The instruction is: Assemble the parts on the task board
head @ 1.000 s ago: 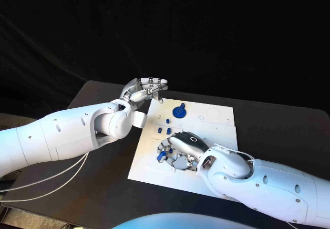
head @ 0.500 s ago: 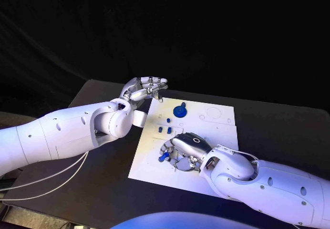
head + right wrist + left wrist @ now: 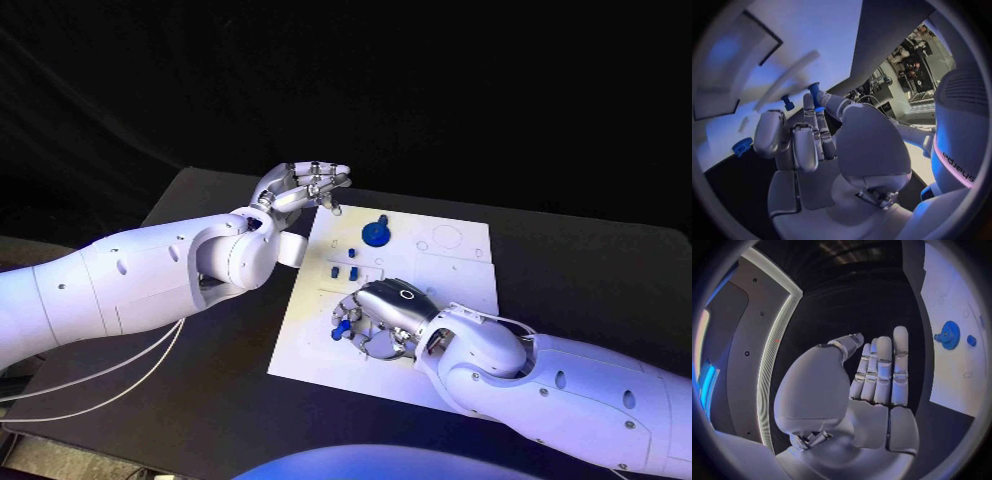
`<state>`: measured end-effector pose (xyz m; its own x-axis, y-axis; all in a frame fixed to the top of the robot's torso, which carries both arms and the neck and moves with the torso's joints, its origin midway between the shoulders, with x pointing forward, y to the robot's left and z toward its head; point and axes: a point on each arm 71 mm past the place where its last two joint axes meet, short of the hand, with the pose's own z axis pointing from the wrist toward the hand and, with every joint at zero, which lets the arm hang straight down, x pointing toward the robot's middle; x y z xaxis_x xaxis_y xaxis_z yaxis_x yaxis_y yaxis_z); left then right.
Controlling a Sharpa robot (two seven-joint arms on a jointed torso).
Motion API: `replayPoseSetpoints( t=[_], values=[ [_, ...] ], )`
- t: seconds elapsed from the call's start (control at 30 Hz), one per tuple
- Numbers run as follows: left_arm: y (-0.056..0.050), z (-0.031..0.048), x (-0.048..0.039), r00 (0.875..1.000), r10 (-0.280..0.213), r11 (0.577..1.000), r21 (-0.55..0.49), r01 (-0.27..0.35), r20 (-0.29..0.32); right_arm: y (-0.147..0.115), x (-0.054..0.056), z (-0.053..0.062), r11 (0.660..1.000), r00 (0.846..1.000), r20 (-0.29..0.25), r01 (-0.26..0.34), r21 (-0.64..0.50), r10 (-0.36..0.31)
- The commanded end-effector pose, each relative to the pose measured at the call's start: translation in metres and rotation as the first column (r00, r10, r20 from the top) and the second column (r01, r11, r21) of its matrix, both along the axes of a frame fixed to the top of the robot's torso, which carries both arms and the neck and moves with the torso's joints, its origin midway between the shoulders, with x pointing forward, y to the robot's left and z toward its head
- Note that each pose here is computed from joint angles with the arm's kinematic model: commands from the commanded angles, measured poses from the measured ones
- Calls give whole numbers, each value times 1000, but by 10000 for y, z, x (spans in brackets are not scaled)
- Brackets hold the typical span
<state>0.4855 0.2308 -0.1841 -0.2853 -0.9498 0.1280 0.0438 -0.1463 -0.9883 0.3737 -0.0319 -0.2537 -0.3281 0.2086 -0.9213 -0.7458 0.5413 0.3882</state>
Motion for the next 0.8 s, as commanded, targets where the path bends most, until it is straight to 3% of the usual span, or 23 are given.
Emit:
replayPoseSetpoints(
  t=[0.03, 0.47, 0.8],
  values=[
    [-31, 11, -5, 1000, -18, 1000, -7, 18, 7, 23, -3, -14, 999, 1000, 18, 0, -32, 0],
    [-36, 9, -2, 1000, -19, 1000, -5, 19, 6, 23, 21, -31, 998, 999, 29, 18, -61, -16],
    [-34, 5, 3, 1000, -18, 1000, -4, 18, 5, -11, 6, 13, 1000, 999, 39, 25, -10, -24]
  ],
)
